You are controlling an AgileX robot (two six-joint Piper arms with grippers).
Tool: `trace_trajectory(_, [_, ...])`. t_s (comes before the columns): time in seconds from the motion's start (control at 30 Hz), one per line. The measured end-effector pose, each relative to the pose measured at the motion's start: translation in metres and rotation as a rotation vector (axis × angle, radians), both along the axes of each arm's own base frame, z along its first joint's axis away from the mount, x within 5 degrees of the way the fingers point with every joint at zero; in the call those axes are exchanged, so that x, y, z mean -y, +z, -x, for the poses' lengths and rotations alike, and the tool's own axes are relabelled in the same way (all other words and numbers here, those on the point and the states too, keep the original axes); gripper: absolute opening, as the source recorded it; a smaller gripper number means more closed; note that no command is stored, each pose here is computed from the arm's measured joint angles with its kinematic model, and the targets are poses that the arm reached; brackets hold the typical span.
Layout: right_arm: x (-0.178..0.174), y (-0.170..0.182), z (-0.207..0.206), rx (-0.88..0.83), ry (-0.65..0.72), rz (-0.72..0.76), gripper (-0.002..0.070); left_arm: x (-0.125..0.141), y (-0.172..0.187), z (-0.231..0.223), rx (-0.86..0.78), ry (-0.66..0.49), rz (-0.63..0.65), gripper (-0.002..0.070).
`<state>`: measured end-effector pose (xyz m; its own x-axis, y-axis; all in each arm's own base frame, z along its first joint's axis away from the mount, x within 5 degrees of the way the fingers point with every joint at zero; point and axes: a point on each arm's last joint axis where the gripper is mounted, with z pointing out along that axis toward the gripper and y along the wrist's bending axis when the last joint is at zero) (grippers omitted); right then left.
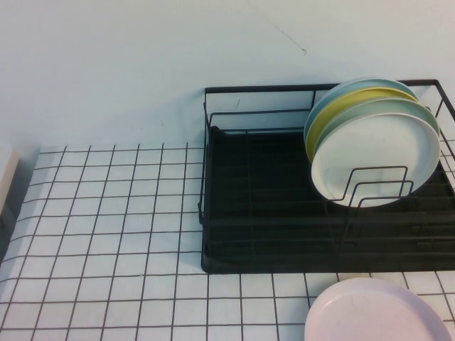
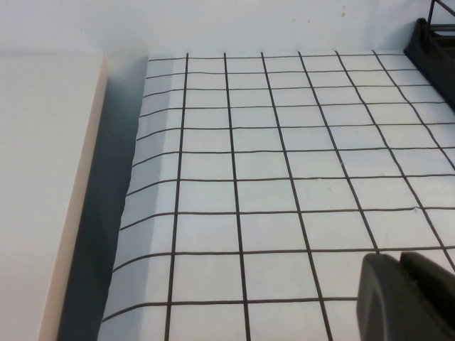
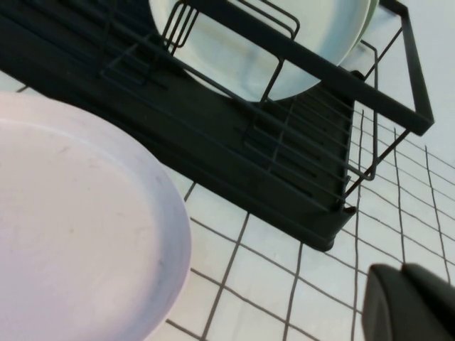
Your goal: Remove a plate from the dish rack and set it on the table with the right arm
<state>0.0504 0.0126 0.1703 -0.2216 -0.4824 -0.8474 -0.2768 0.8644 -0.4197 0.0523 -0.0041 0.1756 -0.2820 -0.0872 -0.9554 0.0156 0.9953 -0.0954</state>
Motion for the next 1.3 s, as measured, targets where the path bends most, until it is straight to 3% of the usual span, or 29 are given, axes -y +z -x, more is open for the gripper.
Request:
trace_trajectory(0.7, [0.001,0.000,0.000,0.004,-0.017,-0.027,-0.0002,0.000,0.000,0.000,0.000,0.000,0.000,-0.0003])
trace_trajectory(1.03, [0.011,-0.001,-0.001,-0.029,-0.248,-0.343,-0.0002,0.000,0.000,0.000,0.000,0.000,0.000,-0.0003])
trace_trajectory(1.3, [0.012,-0.001,-0.001,-0.020,-0.213,-0.214,-0.0002,0.000,0.000,0.000,0.000,0.000,0.000,-0.0003])
